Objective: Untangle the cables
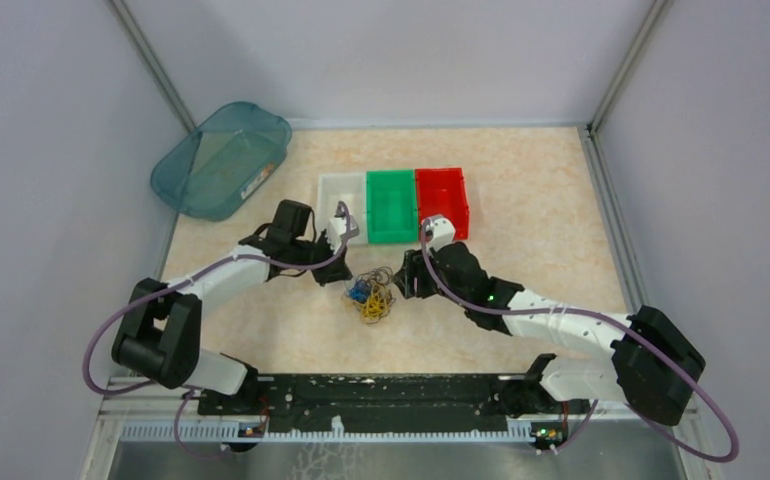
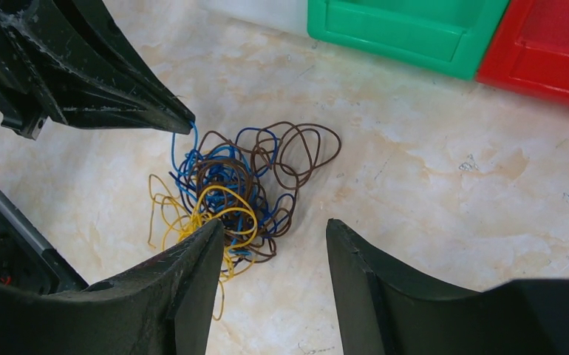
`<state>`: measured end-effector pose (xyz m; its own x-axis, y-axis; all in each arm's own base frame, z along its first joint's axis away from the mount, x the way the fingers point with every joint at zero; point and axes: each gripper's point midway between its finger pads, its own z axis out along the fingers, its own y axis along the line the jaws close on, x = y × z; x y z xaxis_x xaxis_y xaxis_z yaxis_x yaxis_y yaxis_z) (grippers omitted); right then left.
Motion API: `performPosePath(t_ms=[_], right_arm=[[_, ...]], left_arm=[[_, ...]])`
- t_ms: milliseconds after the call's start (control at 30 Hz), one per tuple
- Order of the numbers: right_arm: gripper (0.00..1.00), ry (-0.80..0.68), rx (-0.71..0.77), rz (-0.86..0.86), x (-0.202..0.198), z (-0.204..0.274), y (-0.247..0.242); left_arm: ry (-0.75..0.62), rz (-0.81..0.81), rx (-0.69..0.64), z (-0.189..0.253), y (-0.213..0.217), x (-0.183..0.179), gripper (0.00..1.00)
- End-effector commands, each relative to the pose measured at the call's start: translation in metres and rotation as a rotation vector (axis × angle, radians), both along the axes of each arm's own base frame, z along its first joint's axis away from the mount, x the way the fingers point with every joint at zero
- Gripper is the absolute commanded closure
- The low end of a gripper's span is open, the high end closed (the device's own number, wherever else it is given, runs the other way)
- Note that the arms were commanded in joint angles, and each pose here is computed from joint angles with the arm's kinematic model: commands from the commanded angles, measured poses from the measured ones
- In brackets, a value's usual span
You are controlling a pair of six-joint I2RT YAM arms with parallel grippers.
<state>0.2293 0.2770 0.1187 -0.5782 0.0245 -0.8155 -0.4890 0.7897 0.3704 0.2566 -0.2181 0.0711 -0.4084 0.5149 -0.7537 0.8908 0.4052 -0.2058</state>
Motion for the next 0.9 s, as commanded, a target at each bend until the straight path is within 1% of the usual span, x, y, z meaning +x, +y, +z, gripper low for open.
performPosePath(t_ms=[0, 67, 167, 267, 500, 533, 567, 633, 667, 800, 867], right_arm=[[0.46, -0.069, 0.092, -0.001, 0.008, 0.042, 0.016], [0.45, -0.07, 0.095, 0.003, 0.008, 0.044, 0.017], [0.45, -0.071, 0.096, 0.003, 0.008, 0.045, 0.017], [0.44, -0.072, 0.098, 0.001, 0.008, 0.046, 0.016], [0.43, -0.081, 0.104, 0.004, 0.007, 0.05, 0.015], [0.43, -0.083, 0.105, 0.006, 0.007, 0.051, 0.015], [0.43, -0.086, 0.106, 0.004, 0.008, 0.052, 0.015], [0.43, -0.092, 0.109, 0.005, 0.008, 0.054, 0.016], [0.43, -0.094, 0.111, 0.004, 0.008, 0.055, 0.016], [0.44, -0.1, 0.116, 0.008, 0.009, 0.059, 0.017], [0.44, -0.103, 0.119, 0.01, 0.009, 0.06, 0.018]], left_arm=[[-0.029, -0.02, 0.002, 0.004, -0.002, -0.002, 0.93], [-0.012, -0.022, 0.006, 0.0, -0.003, -0.005, 0.92], [0.006, -0.02, 0.022, -0.005, -0.004, -0.008, 0.86], [0.018, -0.012, 0.033, -0.009, -0.003, -0.01, 0.72], [0.023, -0.007, 0.052, -0.015, -0.001, -0.012, 0.62], [0.018, -0.01, 0.055, -0.016, -0.001, -0.012, 0.63], [0.011, -0.008, 0.057, -0.016, 0.0, -0.011, 0.67], [-0.007, 0.015, 0.069, -0.019, 0.002, -0.006, 0.78], [-0.019, 0.029, 0.072, -0.019, 0.003, -0.003, 0.82], [-0.064, 0.06, 0.069, -0.01, 0.002, 0.007, 0.95], [-0.095, 0.067, 0.061, 0.001, 0.001, 0.01, 0.99]])
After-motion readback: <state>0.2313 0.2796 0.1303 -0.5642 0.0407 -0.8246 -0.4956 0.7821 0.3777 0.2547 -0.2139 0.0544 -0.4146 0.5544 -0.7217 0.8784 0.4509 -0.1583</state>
